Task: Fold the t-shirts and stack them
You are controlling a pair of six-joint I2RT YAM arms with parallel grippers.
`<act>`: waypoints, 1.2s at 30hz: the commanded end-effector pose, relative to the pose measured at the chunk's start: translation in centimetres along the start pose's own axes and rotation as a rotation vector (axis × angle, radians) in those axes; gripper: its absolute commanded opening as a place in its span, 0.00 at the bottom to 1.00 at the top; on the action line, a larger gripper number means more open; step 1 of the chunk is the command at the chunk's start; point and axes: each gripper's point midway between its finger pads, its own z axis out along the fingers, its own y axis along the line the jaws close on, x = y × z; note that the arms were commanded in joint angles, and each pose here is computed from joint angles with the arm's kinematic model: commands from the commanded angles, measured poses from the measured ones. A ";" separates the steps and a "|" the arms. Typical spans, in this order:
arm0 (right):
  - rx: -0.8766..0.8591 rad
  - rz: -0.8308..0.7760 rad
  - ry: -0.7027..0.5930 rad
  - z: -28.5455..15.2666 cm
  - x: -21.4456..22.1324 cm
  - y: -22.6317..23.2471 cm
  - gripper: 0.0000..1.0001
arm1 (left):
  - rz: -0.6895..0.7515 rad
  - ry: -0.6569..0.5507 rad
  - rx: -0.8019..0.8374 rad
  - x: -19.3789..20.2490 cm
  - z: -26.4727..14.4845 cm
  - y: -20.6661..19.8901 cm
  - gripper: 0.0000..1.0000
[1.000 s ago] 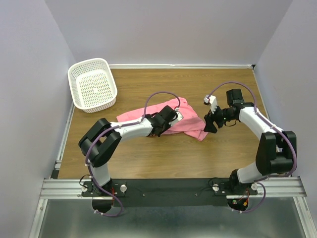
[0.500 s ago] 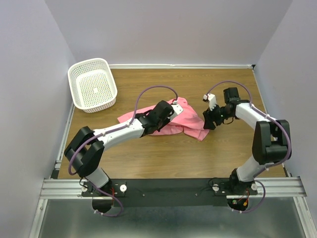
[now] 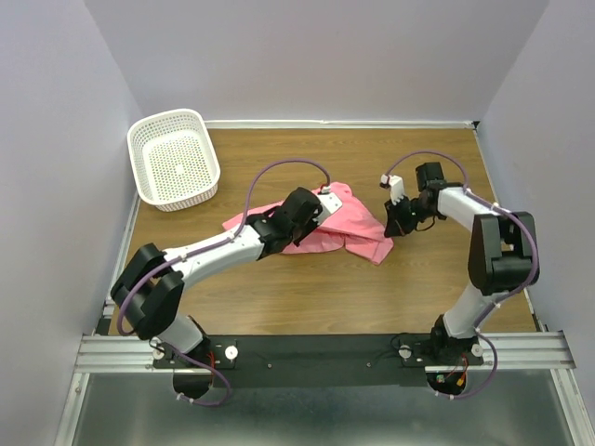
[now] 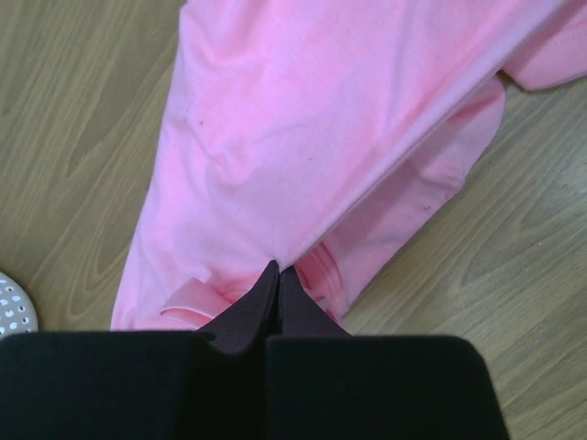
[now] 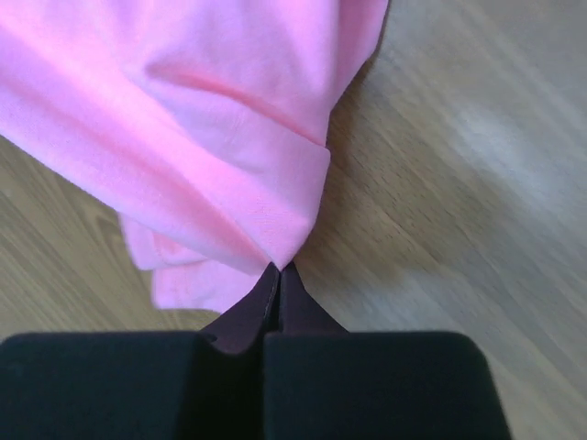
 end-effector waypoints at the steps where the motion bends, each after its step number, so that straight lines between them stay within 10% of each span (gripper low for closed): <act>1: 0.142 -0.102 -0.131 -6.1 -5.1 0.4 0.01 | -0.058 -0.120 -0.050 -3.0 -3.3 1.7 0.00; 12: 0.538 -0.506 -0.845 -38.2 -21.3 16.2 0.01 | -0.204 -0.905 -0.097 -18.3 -30.2 6.7 0.00; 20: 0.514 -0.691 -1.165 -50.0 -21.6 28.8 0.01 | -0.177 -1.272 0.210 -26.0 -44.3 4.5 0.00; 30: 0.677 -0.708 -1.273 -54.4 -18.4 31.7 0.01 | -0.036 -1.394 0.454 -25.2 -47.7 0.3 0.00; 36: 0.713 -0.625 -1.164 -51.2 -19.2 26.9 0.01 | -0.147 -1.212 0.230 -23.2 -39.7 1.9 0.00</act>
